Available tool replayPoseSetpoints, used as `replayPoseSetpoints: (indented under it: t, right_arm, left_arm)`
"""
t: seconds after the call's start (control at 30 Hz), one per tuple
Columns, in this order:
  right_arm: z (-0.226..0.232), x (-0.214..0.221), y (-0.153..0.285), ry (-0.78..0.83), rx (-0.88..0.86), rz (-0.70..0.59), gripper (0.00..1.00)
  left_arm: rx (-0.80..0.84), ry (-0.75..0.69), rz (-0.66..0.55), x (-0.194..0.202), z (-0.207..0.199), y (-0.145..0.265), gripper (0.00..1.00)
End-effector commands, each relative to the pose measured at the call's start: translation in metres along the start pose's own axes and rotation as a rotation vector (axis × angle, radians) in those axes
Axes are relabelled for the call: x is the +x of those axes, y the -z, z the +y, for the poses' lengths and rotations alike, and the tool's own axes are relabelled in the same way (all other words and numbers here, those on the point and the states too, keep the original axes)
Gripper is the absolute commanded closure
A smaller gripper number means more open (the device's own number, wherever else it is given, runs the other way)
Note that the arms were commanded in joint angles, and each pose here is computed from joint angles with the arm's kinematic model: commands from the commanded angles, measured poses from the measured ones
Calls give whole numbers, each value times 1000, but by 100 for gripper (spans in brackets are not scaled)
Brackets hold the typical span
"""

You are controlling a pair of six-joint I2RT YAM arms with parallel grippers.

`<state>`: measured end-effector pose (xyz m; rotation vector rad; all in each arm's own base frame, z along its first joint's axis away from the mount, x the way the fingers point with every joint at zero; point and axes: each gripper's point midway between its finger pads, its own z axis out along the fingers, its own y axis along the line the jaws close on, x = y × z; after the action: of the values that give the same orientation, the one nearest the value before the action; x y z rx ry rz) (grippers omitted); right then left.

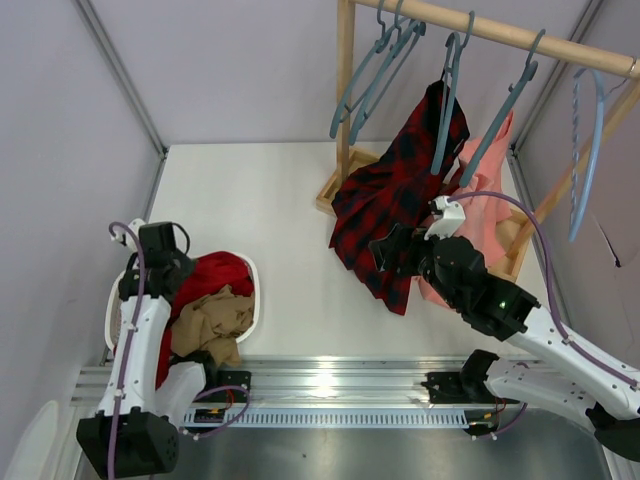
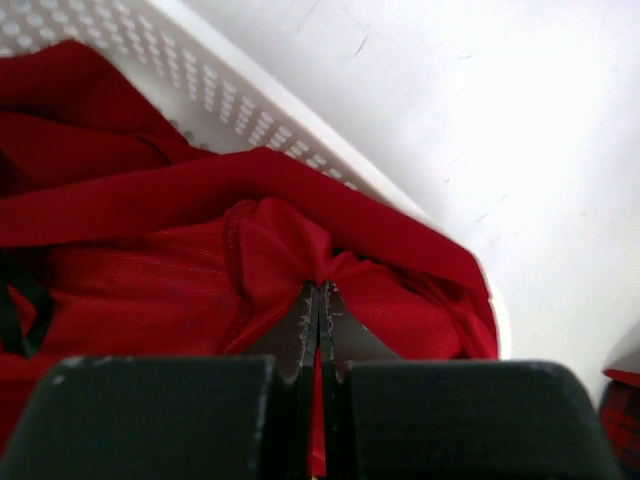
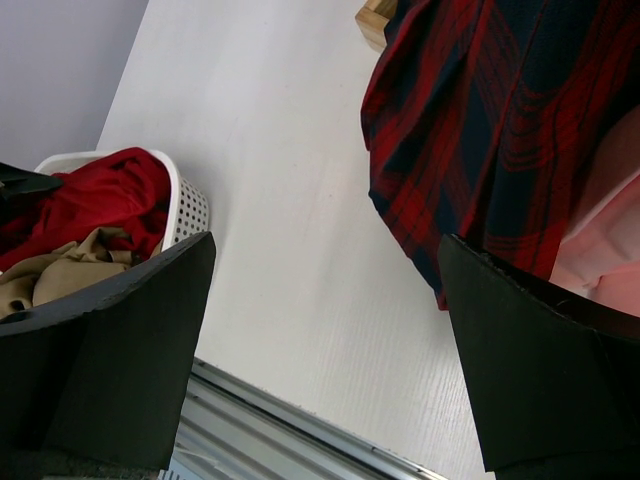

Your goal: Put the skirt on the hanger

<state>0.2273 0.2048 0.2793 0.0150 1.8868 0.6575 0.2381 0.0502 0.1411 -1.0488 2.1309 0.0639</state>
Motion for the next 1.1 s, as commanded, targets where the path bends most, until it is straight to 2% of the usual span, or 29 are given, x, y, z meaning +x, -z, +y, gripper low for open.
replayPoseSetpoints:
  t: [0.0,0.1,0.13,0.2,0.23,0.5,0.57,0.63,0.67,0.73,0.83,0.93,1.07]
  right_arm:
    - [-2,-9,-1,-38,21,-40,1]
    - [0,-9,-1,-33,15,-38,1]
    - [0,-10,-1,-31,13,-42,1]
    - [2,-14,-1,-31,5,-50,1]
    - [4,-14,-1,-29,1,-51,1]
    - [10,-21,0,-46,-24,-65,1]
    - [10,-22,1,-49,-25,-69,1]
    - [9,-23,2,-53,-21,-71,1]
    - [9,-25,4,-58,-24,-78,1]
    - [8,-24,5,-60,-25,-79,1]
    - [11,-25,8,-58,-46,-78,1]
    - [21,-25,10,-48,-97,-72,1]
    - [35,-27,13,-38,-170,-67,1]
  left_arm:
    - [66,-10,-113,-40,-13,30,100]
    - [132,-32,-228,-77,-26,64,100]
    - [181,-19,-299,-102,-37,90,100]
    - [212,-47,-344,-120,-44,108,100]
    - [268,-36,-417,-146,-55,140,100]
    - [603,-97,-642,-224,-117,264,100]
    - [708,-136,-643,-232,-140,286,100]
    - [804,-148,-696,-246,-151,327,100]
    - [835,-171,-658,-247,-166,321,100]
    - [910,-168,-717,-259,-171,361,100]
    - [1018,-170,-735,-266,-190,389,100]
    - [1122,-175,-701,-260,-207,402,100]
    - [1248,-259,-586,-225,-229,406,100]
